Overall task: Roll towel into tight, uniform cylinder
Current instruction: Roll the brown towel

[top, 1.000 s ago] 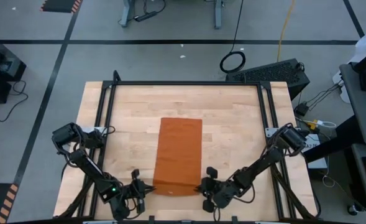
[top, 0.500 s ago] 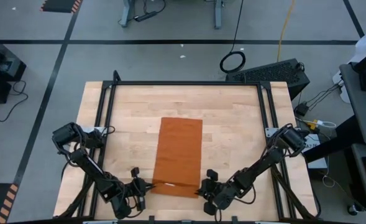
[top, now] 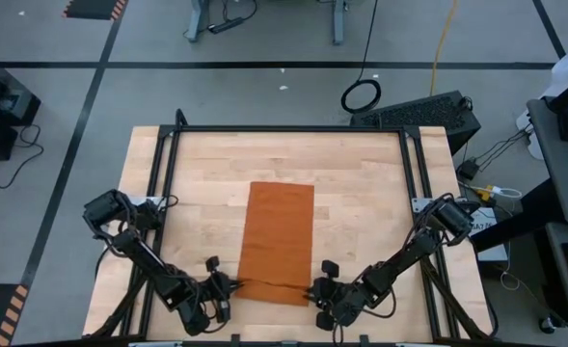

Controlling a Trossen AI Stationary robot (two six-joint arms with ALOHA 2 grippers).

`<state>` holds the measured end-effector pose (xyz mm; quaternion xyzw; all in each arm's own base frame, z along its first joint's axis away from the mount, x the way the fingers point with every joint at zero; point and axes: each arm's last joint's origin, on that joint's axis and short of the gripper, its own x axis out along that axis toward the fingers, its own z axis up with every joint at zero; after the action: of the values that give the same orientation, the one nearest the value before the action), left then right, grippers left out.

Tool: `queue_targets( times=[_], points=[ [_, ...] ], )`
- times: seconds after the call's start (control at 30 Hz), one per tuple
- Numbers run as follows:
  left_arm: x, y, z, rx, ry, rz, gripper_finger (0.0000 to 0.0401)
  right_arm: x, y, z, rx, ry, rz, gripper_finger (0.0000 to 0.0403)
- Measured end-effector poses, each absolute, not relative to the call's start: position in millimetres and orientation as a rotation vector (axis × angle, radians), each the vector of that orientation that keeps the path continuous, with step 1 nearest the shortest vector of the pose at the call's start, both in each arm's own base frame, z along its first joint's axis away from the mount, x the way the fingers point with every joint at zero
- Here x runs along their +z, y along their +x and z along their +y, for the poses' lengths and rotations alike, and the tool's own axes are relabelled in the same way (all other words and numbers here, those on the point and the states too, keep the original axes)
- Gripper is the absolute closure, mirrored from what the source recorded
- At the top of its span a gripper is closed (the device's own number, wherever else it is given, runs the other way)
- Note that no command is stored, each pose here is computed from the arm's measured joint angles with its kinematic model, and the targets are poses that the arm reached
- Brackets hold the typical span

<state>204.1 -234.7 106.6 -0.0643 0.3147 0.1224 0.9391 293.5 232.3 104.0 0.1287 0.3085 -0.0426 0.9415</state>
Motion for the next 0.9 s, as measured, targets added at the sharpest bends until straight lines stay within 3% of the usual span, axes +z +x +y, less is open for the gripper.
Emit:
queue_targets(
  times=[0.3, 0.5, 0.9],
  points=[
    [106.5, 204.2, -234.6, 0.250, -0.138, 0.645, 0.0383, 113.5, 281.2, 239.1, -0.149, 0.136, 0.567, 0.0238],
    [106.4, 204.2, -234.6, 0.251, -0.140, 0.646, 0.0383, 115.2, 278.9, 258.9, -0.046, 0.080, 0.462, 0.0226],
    [106.0, 203.7, -234.0, 0.262, -0.155, 0.648, 0.0383, 71.3, 287.8, 262.6, -0.081, 0.055, 0.433, 0.0182]
  ],
)
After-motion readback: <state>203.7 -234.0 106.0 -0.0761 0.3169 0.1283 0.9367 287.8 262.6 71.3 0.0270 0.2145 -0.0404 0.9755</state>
